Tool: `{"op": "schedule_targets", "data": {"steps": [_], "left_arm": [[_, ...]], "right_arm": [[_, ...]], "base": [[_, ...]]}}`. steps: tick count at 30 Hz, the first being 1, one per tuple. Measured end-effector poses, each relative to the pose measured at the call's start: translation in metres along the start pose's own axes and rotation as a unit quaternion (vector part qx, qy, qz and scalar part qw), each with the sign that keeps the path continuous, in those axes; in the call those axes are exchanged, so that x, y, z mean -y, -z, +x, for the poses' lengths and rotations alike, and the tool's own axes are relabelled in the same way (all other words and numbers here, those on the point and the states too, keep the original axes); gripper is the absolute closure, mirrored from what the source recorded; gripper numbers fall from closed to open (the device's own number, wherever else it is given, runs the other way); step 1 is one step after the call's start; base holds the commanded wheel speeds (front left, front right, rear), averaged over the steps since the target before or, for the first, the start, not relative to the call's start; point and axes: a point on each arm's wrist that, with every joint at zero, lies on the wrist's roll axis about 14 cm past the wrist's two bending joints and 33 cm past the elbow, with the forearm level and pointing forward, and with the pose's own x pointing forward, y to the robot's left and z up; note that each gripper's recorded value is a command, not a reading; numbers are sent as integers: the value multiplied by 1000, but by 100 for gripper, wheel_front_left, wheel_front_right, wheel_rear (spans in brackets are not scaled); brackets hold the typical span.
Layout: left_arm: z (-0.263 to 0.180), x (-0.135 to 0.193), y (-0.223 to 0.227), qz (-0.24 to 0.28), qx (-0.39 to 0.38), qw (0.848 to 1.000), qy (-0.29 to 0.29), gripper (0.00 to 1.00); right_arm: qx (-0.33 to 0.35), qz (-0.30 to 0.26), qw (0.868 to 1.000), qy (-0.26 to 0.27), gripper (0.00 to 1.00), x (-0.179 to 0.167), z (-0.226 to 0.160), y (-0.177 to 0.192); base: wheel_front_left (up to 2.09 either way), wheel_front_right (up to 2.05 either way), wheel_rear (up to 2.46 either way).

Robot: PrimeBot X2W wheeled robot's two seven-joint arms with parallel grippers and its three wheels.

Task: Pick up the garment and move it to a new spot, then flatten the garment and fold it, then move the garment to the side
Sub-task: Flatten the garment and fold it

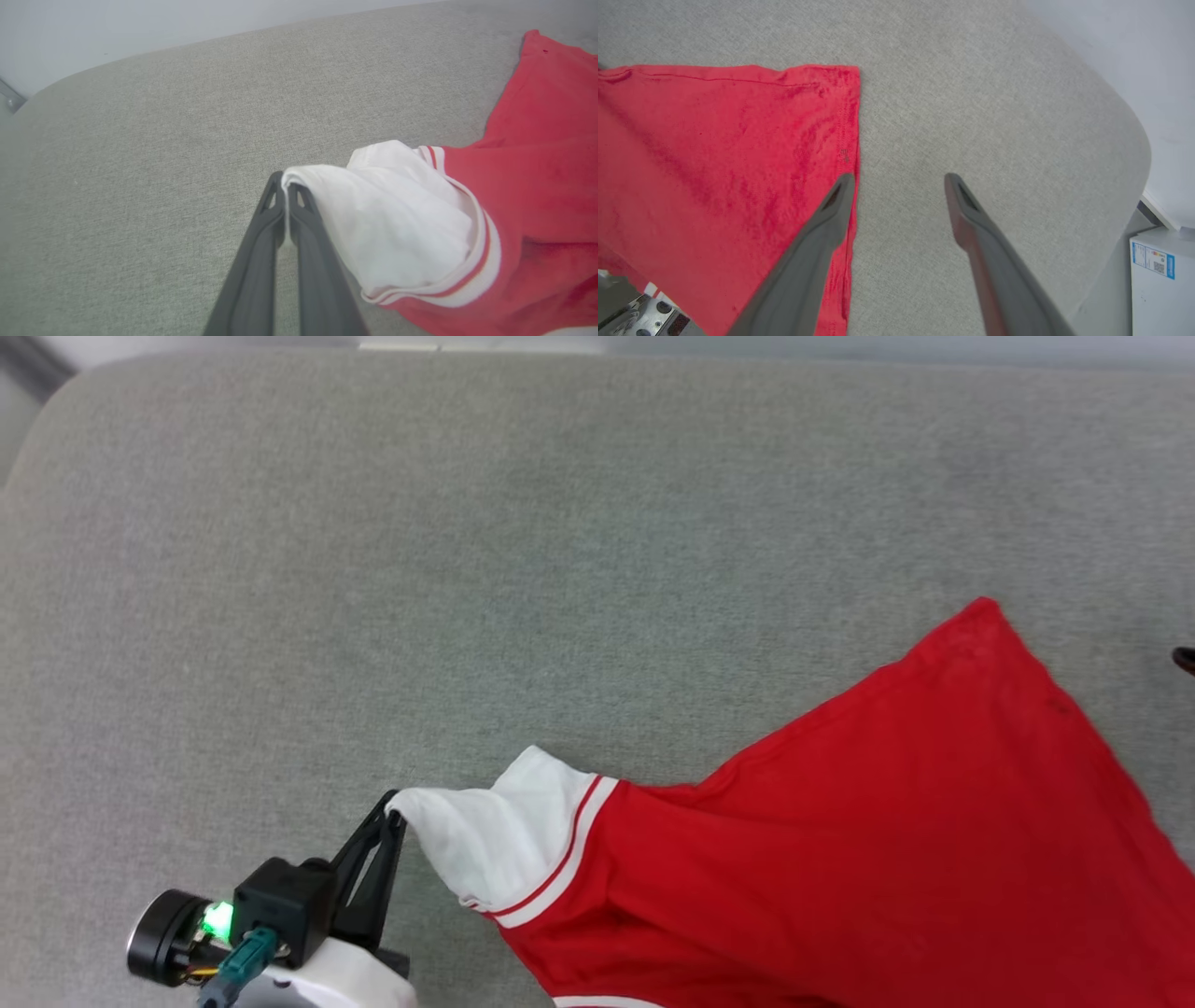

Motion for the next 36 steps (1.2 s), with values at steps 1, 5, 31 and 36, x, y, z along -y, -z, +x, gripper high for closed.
{"op": "schedule_targets", "data": {"steps": [1,5,31,36], "left_arm": [[2,0,1,0,0,1000,-1,100],[12,1,3,-1,-2,1000,0,100],[24,-14,8,0,5,1000,-29,100],[15,-25,-18,33,42,998,-30,100]], "right_arm": [[-14,-6,1000,-5,0,-3,9,-3],[-66,-20,997,-25,0,-15,50,-13],[-71,-46,992,-98,100,-74,142,-18],[15,-68,995,-75,100,-67,104,-45]], "base": [[0,0,0],[0,0,0],[0,0,0],[0,0,0]]}}
